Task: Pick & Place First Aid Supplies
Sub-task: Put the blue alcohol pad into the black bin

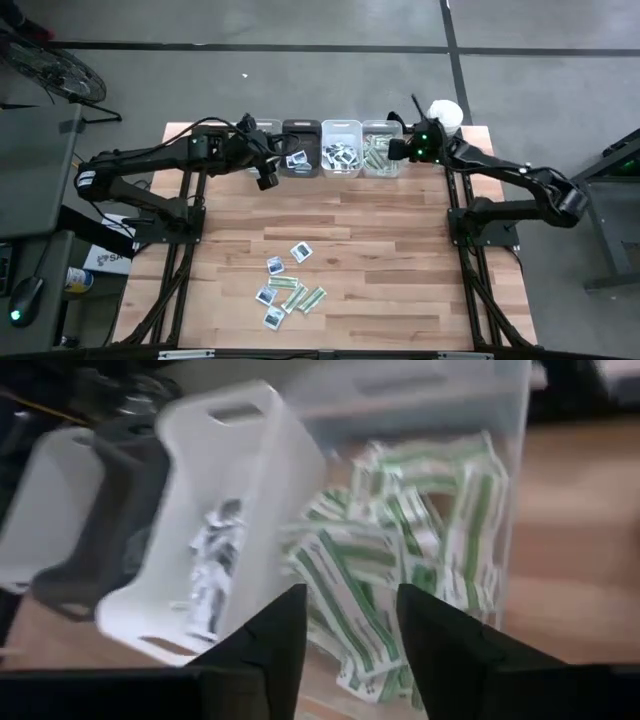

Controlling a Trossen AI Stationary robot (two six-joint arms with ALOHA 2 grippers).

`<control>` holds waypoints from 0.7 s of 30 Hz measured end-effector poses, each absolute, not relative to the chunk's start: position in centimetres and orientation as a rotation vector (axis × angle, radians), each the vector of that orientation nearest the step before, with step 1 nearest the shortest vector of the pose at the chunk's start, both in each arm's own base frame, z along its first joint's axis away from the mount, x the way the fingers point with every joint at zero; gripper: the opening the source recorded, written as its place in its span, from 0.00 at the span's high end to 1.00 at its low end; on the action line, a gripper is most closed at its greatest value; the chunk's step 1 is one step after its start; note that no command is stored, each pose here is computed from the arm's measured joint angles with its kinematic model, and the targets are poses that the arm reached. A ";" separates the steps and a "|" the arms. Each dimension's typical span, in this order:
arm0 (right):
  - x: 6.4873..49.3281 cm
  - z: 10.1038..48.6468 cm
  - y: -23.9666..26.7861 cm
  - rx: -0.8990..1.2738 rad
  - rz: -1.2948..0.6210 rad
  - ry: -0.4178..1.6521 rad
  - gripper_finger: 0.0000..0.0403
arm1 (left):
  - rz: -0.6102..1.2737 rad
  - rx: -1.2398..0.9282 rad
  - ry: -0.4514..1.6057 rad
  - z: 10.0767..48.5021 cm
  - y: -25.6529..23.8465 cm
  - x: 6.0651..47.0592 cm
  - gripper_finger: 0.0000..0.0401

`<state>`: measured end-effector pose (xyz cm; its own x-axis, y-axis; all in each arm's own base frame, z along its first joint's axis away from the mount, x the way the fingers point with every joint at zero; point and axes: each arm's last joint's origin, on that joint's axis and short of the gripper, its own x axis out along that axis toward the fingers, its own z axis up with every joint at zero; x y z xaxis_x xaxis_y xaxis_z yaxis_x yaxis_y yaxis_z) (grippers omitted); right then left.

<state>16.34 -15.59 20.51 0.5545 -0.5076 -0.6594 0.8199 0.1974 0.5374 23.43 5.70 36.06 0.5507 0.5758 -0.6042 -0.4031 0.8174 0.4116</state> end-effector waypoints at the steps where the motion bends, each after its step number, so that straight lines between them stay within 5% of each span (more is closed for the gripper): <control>1: 16.2 20.9 -15.5 0.966 -0.948 0.364 0.62 | 0.586 0.221 0.802 35.7 5.7 23.5 0.47; 11: 14.9 24.2 -13.6 0.723 -0.679 0.337 0.61 | 0.406 -0.048 0.880 29.9 4.2 23.9 0.47; 21: 14.0 26.0 -12.2 0.594 -0.531 0.291 0.61 | 0.100 -0.072 0.948 25.7 -1.5 23.8 0.47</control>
<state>13.95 -12.23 26.02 0.8275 -0.3878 -0.4060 0.5506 0.7016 0.4522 23.84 -1.48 25.73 0.5791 0.0538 -0.8135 -0.1173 0.9929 -0.0178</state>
